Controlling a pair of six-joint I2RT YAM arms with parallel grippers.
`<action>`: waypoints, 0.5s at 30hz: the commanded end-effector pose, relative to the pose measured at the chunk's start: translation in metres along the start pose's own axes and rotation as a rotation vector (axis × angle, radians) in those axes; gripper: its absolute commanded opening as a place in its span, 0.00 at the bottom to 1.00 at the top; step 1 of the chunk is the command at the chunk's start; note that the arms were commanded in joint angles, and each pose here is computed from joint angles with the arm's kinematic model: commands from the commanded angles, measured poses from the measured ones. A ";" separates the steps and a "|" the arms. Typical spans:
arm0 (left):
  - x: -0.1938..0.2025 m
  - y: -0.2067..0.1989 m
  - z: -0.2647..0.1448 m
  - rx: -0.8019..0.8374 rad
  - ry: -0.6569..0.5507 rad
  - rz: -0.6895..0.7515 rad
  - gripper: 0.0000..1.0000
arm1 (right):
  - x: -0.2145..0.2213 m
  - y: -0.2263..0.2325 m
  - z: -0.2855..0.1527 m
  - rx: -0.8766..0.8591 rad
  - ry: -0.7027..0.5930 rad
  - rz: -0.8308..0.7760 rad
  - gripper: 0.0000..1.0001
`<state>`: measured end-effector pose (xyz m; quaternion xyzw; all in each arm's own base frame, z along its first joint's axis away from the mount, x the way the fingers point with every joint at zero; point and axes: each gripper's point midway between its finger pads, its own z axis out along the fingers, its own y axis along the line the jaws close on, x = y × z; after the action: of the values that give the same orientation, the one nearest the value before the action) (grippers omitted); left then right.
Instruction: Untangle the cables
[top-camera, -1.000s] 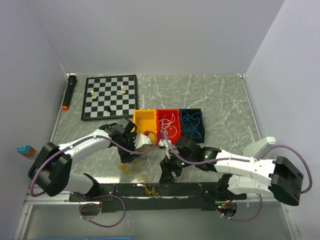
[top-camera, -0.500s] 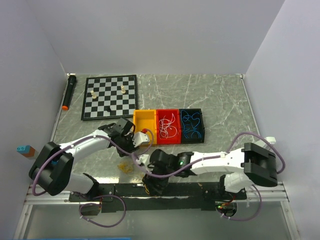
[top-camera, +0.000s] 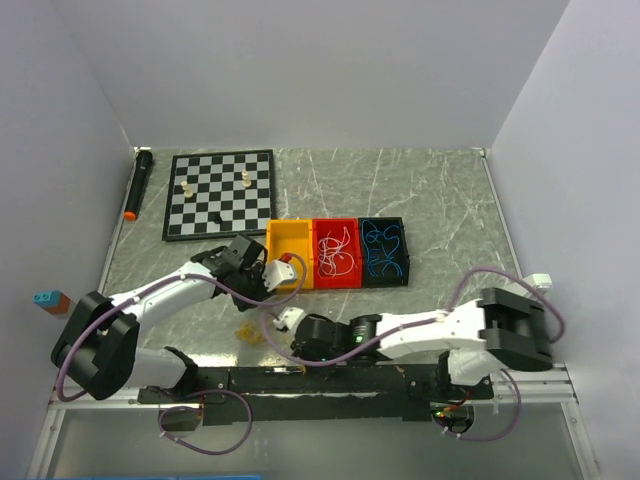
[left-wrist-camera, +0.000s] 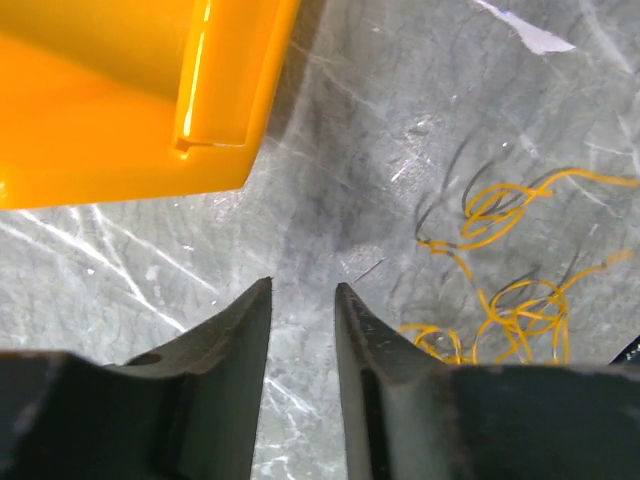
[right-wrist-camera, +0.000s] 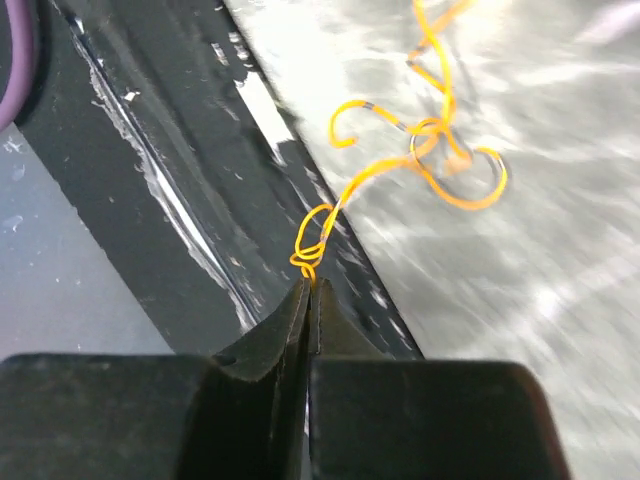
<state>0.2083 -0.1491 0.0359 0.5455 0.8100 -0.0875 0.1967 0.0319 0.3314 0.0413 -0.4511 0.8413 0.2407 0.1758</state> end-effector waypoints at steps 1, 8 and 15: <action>-0.005 0.007 -0.009 -0.042 -0.023 -0.008 0.32 | -0.022 -0.017 -0.042 0.075 -0.189 0.029 0.00; -0.004 0.015 -0.022 -0.084 -0.019 -0.008 0.01 | -0.025 -0.029 -0.105 0.075 -0.337 0.031 0.00; -0.018 0.029 -0.052 -0.116 -0.076 -0.018 0.03 | -0.029 -0.031 -0.134 0.044 -0.428 0.034 0.00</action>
<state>0.2142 -0.1301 0.0556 0.5263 0.8194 -0.0621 0.2183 0.0599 0.2746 0.1622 -0.3707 0.7965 0.3253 0.3498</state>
